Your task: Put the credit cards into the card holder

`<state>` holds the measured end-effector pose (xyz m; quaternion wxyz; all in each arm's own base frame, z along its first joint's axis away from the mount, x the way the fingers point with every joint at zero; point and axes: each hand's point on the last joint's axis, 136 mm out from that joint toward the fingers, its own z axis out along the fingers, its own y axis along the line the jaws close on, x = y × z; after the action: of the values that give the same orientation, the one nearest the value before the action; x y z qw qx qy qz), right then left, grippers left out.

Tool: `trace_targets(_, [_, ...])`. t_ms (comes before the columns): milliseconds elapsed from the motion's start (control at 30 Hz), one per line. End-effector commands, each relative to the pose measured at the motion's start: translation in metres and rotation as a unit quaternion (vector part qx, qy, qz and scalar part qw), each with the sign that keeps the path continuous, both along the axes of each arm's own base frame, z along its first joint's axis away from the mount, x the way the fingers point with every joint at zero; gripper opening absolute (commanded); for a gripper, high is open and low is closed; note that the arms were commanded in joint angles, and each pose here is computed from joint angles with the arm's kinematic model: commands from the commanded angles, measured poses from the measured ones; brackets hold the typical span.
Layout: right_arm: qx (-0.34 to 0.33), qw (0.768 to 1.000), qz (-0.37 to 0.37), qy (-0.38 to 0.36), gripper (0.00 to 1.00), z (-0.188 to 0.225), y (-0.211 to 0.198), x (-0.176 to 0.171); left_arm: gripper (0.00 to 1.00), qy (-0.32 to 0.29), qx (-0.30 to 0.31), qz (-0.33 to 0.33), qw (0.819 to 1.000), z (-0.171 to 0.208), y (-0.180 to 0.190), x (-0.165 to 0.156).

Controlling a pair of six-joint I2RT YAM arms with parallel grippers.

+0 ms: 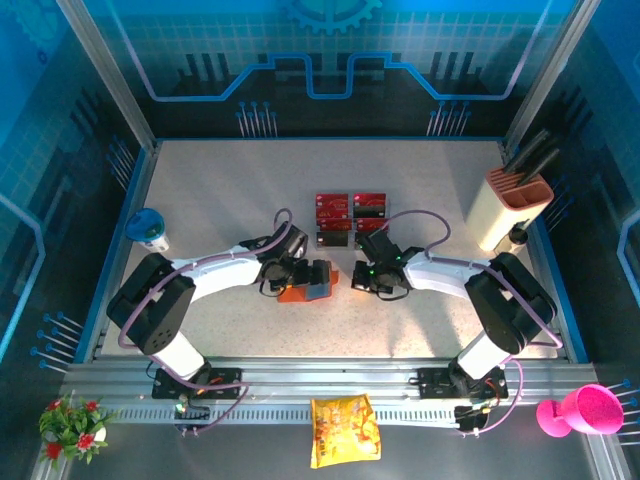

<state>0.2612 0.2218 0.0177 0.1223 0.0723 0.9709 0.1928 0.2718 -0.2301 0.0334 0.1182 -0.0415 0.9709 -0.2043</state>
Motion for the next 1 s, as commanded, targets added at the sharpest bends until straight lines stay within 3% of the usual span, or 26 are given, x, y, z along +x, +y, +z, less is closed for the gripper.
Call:
trace_targets(0, [0.009,1.000,0.001,0.001,0.00,0.005,-0.002,0.003,0.99,0.007,0.041,-0.011,0.999,-0.012,0.012,-0.009])
trace_targets(500, [0.065,0.996,0.023,-0.059,0.00,0.080,0.028,0.037,0.99,-0.026,-0.002,0.008,1.000,0.031,-0.002,0.001])
trace_targets(967, [0.068,0.994,0.079,-0.030,0.00,0.059,0.072,0.043,0.99,-0.021,0.045,-0.009,0.999,0.008,0.014,-0.008])
